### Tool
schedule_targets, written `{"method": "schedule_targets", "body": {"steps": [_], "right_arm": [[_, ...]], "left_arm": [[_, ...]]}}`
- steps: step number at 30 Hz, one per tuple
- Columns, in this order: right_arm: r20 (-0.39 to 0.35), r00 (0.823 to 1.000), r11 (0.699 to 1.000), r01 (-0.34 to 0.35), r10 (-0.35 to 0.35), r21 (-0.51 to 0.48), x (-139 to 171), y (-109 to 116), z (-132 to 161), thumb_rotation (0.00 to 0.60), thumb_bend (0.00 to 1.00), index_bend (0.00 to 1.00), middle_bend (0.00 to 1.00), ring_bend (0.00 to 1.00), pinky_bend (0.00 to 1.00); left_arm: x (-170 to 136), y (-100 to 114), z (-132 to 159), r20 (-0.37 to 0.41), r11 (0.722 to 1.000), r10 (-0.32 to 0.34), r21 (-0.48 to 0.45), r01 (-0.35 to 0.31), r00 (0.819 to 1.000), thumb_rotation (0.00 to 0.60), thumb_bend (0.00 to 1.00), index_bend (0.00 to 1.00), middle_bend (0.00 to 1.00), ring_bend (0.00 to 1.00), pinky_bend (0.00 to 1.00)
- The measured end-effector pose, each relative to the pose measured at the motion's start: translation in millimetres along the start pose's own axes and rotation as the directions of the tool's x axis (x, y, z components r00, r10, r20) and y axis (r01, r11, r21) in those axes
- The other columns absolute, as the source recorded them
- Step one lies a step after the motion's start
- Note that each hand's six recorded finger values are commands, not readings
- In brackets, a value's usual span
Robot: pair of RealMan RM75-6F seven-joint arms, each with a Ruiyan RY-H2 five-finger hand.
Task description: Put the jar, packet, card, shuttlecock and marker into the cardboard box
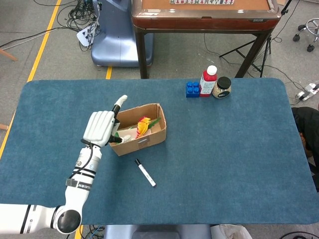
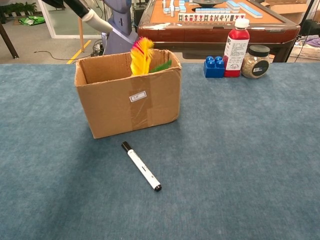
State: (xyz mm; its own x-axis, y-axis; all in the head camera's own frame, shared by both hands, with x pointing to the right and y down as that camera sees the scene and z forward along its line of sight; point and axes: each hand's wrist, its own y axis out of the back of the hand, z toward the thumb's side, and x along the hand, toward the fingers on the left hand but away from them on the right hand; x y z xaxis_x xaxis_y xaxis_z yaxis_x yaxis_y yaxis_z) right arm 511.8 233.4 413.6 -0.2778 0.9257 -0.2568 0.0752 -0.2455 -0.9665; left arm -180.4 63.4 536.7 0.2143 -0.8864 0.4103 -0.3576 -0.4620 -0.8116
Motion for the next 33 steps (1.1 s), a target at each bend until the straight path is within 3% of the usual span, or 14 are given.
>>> {"method": "schedule_targets", "body": {"steps": [10,16,19,24,27,29,32,33], "right_arm": [[-0.001,1.0,1.0,-0.002,0.002,0.003,0,-1,1,0.6,0.19,0.26,0.35,0.26,0.39],[0.001,1.0,1.0,-0.003,0.003,0.005,0,-2,1,0.6,0.19,0.26,0.35,0.26,0.39],[0.001,1.0,1.0,-0.002,0.002,0.005,0,-1,1,0.6,0.19,0.26,0.35,0.26,0.39],[0.003,1.0,1.0,0.001,-0.001,0.005,0,-1,0,0.6,0.19,0.26,0.35,0.26,0.39],[0.007,1.0,1.0,0.007,-0.007,0.003,0,1,-1,0.6,0.19,0.26,0.35,0.26,0.39],[0.01,1.0,1.0,0.011,-0.011,0.0,0,2,-2,0.6,0.19,0.26,0.35,0.26,0.39],[0.014,1.0,1.0,0.017,-0.017,-0.003,1,4,-3,0.6,0.19,0.26,0.35,0.26,0.39],[0.014,1.0,1.0,0.02,-0.02,-0.004,1,5,-4,0.6,0.19,0.26,0.35,0.26,0.39]], "left_arm": [[-36,2,7,0.062,1.0,-0.026,0.017,0.025,0.998,0.6,0.09,0.26,0.96,0.95,1.0],[-54,0,15,0.144,0.998,-0.043,0.042,0.037,0.989,0.6,0.09,0.33,0.95,0.93,1.0],[-63,-4,20,0.212,0.997,-0.06,0.056,0.049,0.975,0.6,0.08,0.33,0.89,0.83,1.0],[-77,-12,28,0.349,0.993,-0.09,0.105,0.056,0.933,0.6,0.08,0.32,0.79,0.74,0.98],[-82,-17,28,0.423,0.989,-0.1,0.139,0.044,0.9,0.6,0.08,0.32,0.67,0.65,0.87],[-85,-24,25,0.466,0.984,-0.116,0.172,0.038,0.877,0.6,0.08,0.32,0.52,0.54,0.75],[-88,-37,13,0.497,0.97,-0.155,0.24,0.037,0.854,0.6,0.08,0.32,0.17,0.29,0.51],[-89,-41,10,0.501,0.965,-0.165,0.26,0.035,0.85,0.6,0.08,0.32,0.12,0.25,0.47]]}}
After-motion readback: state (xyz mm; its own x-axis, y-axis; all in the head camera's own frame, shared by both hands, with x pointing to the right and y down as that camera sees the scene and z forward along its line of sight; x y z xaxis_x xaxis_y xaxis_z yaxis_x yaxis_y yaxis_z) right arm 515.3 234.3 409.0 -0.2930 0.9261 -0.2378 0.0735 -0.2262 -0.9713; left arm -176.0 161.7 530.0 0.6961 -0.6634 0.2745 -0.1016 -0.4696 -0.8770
